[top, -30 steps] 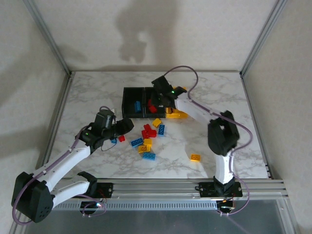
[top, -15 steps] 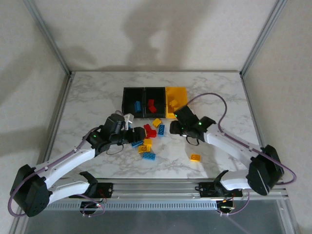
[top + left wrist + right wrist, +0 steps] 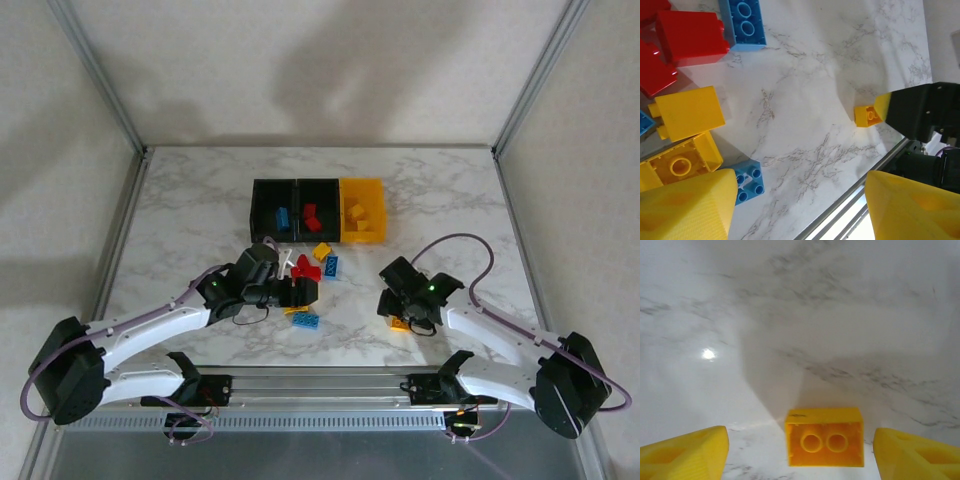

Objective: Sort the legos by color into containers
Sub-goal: Pick up the lego from the bottom-right of the table.

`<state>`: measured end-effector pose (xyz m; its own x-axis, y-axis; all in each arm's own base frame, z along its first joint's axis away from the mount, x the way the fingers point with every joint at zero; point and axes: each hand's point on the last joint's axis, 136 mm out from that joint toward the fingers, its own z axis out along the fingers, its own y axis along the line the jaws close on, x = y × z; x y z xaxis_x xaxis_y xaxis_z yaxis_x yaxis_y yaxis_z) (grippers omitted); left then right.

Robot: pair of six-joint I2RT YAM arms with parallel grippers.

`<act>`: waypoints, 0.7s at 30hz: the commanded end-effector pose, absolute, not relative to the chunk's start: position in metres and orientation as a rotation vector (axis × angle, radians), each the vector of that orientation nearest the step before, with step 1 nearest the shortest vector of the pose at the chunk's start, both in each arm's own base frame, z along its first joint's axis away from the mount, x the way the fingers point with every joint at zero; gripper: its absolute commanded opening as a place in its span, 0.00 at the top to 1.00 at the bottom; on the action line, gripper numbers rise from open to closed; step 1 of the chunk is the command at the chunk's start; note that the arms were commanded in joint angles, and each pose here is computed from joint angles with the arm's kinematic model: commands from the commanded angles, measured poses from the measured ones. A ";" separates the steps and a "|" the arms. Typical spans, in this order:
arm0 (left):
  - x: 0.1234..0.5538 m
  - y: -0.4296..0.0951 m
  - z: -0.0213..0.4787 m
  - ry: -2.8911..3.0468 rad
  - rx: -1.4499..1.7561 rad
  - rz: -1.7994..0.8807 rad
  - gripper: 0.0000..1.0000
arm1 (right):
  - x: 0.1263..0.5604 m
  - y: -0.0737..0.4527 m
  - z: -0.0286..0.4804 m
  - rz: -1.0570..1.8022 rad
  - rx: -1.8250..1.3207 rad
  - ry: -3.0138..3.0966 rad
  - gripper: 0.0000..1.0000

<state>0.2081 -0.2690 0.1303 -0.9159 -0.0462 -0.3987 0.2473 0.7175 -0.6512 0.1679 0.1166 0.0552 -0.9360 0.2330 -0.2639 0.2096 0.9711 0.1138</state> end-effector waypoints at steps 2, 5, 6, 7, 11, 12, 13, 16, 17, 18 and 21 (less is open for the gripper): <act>0.209 -0.280 0.137 2.506 0.202 -1.074 0.32 | 0.159 0.112 0.045 0.132 0.396 2.864 0.24; 0.209 -0.281 0.136 2.508 0.200 -1.075 0.32 | 0.158 0.111 0.041 0.122 0.396 2.873 0.25; 0.209 -0.281 0.136 2.507 0.197 -1.074 0.32 | 0.157 0.111 0.040 0.122 0.395 2.876 0.26; 0.209 -0.281 0.135 2.508 0.196 -1.075 0.32 | 0.156 0.111 0.037 0.125 0.391 2.880 0.27; 0.210 -0.282 0.132 2.513 0.184 -1.074 0.32 | 0.153 0.112 0.023 0.119 0.386 2.908 0.36; 0.210 -0.283 0.132 2.514 0.183 -1.072 0.32 | 0.154 0.113 0.022 0.120 0.386 2.907 0.40; 0.211 -0.283 0.133 2.512 0.180 -1.071 0.32 | 0.155 0.113 0.022 0.124 0.384 2.905 0.43; 0.212 -0.282 0.134 2.509 0.174 -1.068 0.32 | 0.161 0.114 0.031 0.113 0.365 2.884 0.53; 0.213 -0.282 0.135 2.505 0.169 -1.064 0.32 | 0.165 0.115 0.036 0.112 0.354 2.873 0.55; 0.214 -0.282 0.136 2.501 0.163 -1.061 0.32 | 0.169 0.117 0.042 0.115 0.343 2.860 0.56; 0.221 -0.280 0.140 2.476 0.133 -1.041 0.32 | 0.183 0.124 0.062 0.130 0.306 2.820 0.57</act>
<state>0.2103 -0.2752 0.1236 -0.9178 -0.0447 -0.3946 0.2439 0.7208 -0.6489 0.1640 0.1196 0.0382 -0.9462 0.2367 -0.2207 0.2154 0.9696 0.1165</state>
